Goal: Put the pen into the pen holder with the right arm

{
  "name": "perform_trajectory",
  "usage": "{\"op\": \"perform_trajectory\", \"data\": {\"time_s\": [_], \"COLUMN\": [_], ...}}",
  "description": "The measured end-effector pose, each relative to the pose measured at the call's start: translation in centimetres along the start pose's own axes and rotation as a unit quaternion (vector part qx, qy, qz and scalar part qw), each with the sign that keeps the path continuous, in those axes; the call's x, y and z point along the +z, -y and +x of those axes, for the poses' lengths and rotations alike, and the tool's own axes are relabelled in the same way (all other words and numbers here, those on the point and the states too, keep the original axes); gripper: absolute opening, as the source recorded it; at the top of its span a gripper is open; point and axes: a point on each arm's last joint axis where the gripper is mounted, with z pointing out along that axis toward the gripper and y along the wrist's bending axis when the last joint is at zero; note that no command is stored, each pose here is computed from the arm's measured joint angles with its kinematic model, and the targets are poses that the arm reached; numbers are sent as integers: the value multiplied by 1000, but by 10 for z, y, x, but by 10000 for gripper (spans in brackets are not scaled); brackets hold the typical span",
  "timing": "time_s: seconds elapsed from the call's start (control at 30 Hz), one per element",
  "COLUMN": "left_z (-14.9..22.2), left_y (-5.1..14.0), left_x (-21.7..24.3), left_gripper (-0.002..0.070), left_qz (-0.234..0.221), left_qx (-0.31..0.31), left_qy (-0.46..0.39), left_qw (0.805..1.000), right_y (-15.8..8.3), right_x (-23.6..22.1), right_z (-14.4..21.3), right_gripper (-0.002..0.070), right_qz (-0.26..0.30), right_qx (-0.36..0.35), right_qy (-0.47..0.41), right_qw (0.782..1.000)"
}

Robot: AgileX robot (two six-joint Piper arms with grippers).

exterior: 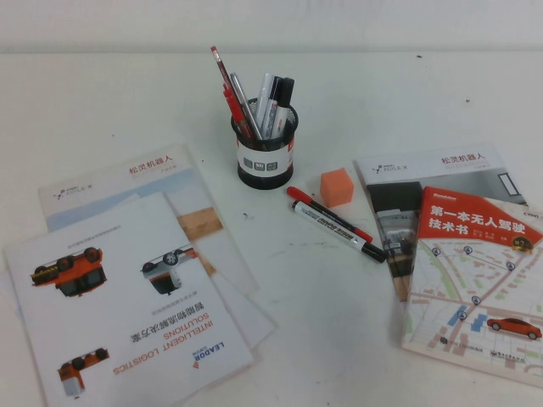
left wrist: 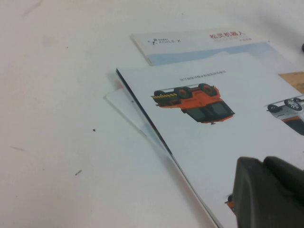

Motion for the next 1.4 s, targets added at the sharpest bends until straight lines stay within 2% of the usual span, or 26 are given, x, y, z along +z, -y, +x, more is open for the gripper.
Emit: {"op": "perform_trajectory", "data": {"time_s": [0.17,0.3,0.5,0.73,1.0,1.17,1.4], "left_z": [0,0,0,0,0,0,0], "left_y": [0,0,0,0,0,0,0], "left_x": [0,0,0,0,0,0,0], "left_gripper": [-2,-3,-3,-2,-3,-3,-3], "left_qz": [0,0,0,0,0,0,0], "left_qx": [0,0,0,0,0,0,0], "left_qy": [0,0,0,0,0,0,0], "left_qw": [1000,1000,1000,1000,1000,1000,1000], "right_y": [0,11,27,34,31,30,30], "right_x": [2,-9,-34,-41,-41,-42,-38], "right_z": [42,75,105,129,127,143,166], "right_gripper": [-19,-19,-19,-19,-19,-19,-19], "right_qz": [-8,21,86,142,129,126,126], "right_qx": [60,88,115,119,76,44,62], "right_qy": [-66,-78,7,85,127,131,62], "right_qw": [996,993,990,979,981,982,988]}}
